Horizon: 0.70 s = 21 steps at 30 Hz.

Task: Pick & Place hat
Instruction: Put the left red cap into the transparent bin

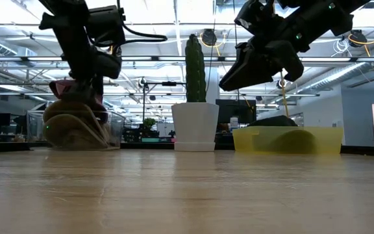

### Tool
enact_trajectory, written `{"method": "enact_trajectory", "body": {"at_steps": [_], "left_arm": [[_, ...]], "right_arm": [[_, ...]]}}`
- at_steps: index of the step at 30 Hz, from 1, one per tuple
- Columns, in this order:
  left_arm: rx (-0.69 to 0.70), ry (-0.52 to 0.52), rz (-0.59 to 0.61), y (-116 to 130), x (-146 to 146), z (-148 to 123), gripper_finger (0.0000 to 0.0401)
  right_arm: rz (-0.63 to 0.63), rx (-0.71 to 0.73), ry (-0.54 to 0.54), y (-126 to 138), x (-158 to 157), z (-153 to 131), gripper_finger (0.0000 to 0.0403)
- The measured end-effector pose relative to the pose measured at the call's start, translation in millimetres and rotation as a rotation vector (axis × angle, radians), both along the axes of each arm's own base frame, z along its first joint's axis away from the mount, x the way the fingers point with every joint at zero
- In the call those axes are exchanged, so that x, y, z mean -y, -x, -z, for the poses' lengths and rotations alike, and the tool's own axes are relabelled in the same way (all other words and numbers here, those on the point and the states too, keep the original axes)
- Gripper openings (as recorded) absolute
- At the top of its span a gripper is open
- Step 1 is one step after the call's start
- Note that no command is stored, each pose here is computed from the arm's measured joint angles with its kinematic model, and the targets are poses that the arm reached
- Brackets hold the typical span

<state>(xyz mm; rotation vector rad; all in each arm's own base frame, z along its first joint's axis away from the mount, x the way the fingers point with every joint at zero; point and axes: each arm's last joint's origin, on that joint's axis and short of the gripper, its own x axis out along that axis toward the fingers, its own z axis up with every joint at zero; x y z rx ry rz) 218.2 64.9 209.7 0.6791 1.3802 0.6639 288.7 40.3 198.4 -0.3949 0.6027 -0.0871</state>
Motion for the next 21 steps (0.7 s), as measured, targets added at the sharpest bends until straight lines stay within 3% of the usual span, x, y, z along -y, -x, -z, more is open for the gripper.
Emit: {"method": "enact_trajectory", "body": {"at_steps": [21], "left_arm": [[-0.009, -0.044, -0.048, 2.7, -7.6, -1.1, 0.0147]], "right_arm": [[0.0, -0.001, 0.0, 0.1, 0.0, 0.1, 0.0089]]}}
